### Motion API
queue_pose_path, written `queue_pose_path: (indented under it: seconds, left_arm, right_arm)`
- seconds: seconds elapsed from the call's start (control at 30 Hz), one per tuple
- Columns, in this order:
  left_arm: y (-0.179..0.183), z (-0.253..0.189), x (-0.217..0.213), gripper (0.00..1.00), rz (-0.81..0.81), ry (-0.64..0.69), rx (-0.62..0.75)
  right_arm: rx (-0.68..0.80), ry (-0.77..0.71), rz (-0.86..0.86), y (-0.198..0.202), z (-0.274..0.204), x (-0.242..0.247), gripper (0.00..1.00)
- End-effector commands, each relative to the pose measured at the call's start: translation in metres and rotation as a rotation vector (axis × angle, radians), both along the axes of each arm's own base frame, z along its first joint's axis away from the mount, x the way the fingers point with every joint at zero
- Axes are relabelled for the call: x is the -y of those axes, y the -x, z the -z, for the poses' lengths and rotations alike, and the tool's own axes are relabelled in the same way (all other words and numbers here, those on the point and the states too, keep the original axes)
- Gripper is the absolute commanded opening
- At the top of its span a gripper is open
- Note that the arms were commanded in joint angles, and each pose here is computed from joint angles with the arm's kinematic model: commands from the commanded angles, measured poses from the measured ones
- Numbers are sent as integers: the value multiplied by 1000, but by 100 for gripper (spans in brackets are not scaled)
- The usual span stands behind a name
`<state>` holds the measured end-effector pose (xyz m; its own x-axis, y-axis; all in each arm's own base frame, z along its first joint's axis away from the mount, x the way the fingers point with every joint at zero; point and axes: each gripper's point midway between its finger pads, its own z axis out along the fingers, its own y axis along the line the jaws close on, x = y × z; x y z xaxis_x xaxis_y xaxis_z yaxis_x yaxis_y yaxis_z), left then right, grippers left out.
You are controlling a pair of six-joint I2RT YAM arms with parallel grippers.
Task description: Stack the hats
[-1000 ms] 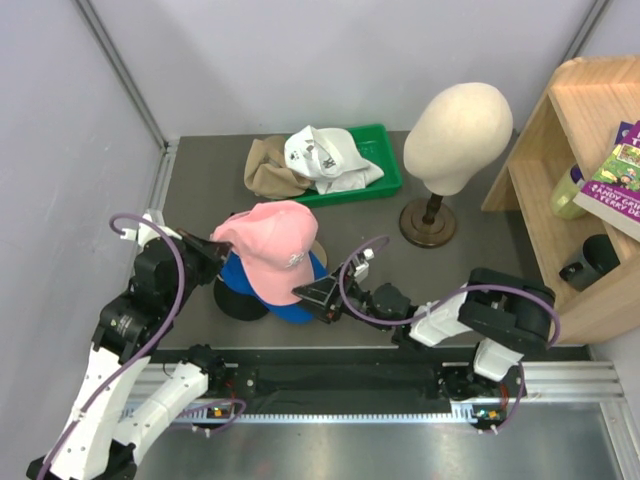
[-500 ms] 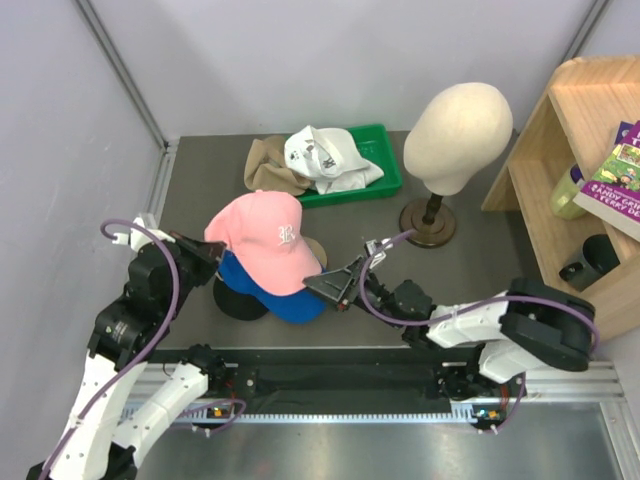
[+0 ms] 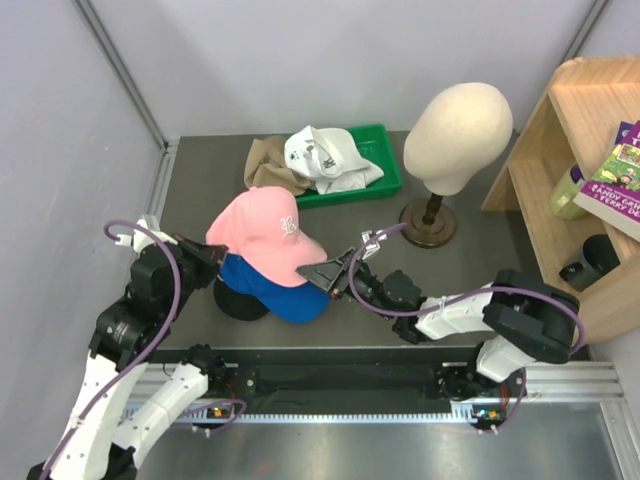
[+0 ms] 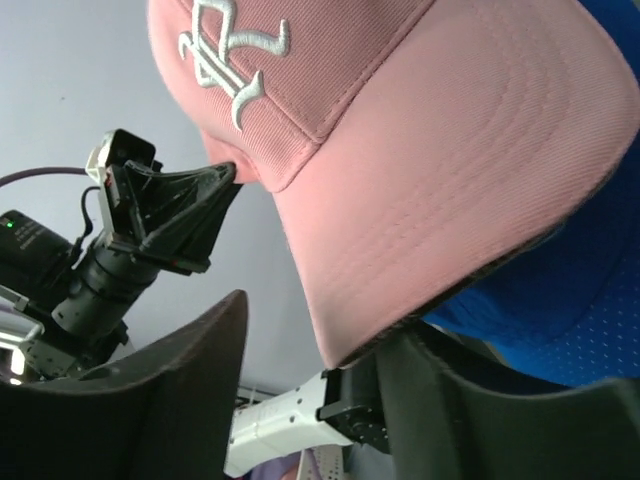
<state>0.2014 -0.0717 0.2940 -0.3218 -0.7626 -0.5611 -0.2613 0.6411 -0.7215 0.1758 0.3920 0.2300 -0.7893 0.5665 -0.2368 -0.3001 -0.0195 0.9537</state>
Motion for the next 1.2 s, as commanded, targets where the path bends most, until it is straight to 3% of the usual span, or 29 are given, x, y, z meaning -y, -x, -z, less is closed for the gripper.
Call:
queue_pose_path:
  seconds: [0.0,0.1,0.17,0.23,0.27,0.4,0.5,0.7,0.83,1.17]
  left_arm:
    - [5,-4,-1,0,22,-21,20]
    - [7,-10,-4,0,40,-61,48]
    - [8,-14,-5,0,63,-101,63]
    - [9,-24,-3,1,94,-121,88]
    - [8,-27,-3,20,109,-149,94]
    - [8,-57,-11,75,108,-217,155]
    - [10,-82,-40,93,-1,-325,173]
    - [10,-109,-77,99,-120,-521,164]
    - [6,-117,-77,99,-128,-529,192]
    - [-15,-108,-61,99,-88,-531,212]
  right_arm:
    - [102,-113,26,-7,-55,0,33]
    - [101,-122,57,-9,-60,9,6]
    - [91,-121,78,-10,-59,16,0]
    - [93,-129,95,-8,-67,26,0]
    - [91,-126,113,-10,-67,29,0]
    - [115,-127,148,-12,-88,37,0]
    - [150,-133,140,-14,-103,28,0]
    - [187,-159,81,-20,-121,-8,0]
    - [171,-141,47,-16,-114,-20,0]
    - [27,88,36,7,-37,4,0]
